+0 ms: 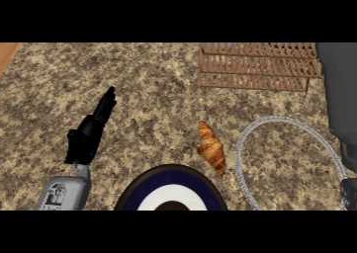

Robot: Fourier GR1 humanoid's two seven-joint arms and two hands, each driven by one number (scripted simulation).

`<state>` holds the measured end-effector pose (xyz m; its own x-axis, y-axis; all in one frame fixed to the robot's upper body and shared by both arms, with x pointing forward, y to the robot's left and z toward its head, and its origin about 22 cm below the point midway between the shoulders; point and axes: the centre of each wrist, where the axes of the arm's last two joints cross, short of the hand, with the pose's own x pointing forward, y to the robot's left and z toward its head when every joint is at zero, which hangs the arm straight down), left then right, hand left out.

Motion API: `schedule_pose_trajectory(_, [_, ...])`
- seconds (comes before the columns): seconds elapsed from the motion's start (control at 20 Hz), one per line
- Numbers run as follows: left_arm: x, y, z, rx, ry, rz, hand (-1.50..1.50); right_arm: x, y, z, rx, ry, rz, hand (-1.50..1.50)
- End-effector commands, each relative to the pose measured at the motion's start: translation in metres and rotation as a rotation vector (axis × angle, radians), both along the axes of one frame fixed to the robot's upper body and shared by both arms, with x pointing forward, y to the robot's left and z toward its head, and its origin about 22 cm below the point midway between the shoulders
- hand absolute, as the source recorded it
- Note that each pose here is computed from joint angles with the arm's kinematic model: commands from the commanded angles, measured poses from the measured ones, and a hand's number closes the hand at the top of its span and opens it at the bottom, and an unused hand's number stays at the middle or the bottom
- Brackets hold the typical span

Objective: Pick the pear from the placemat and place it in the tiered shelf

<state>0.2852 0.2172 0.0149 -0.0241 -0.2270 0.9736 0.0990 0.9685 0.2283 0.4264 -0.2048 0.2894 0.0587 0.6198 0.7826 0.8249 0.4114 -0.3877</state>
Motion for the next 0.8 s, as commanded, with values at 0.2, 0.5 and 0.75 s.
schedule_pose_trajectory(0.2, [-0.010,0.011,0.000,-0.004,0.000,0.010,0.00,-0.023,-0.009,0.044,0.209,-0.234,-0.009,-1.50])
schedule_pose_trajectory(0.5, [-0.001,0.013,0.003,-0.008,-0.004,0.023,0.00,-0.064,-0.074,0.082,0.270,-0.267,-0.134,-1.50])
schedule_pose_trajectory(0.75, [-0.011,0.026,-0.011,0.018,0.017,0.041,0.00,-0.104,-0.112,0.088,0.365,-0.123,-0.185,-1.50])
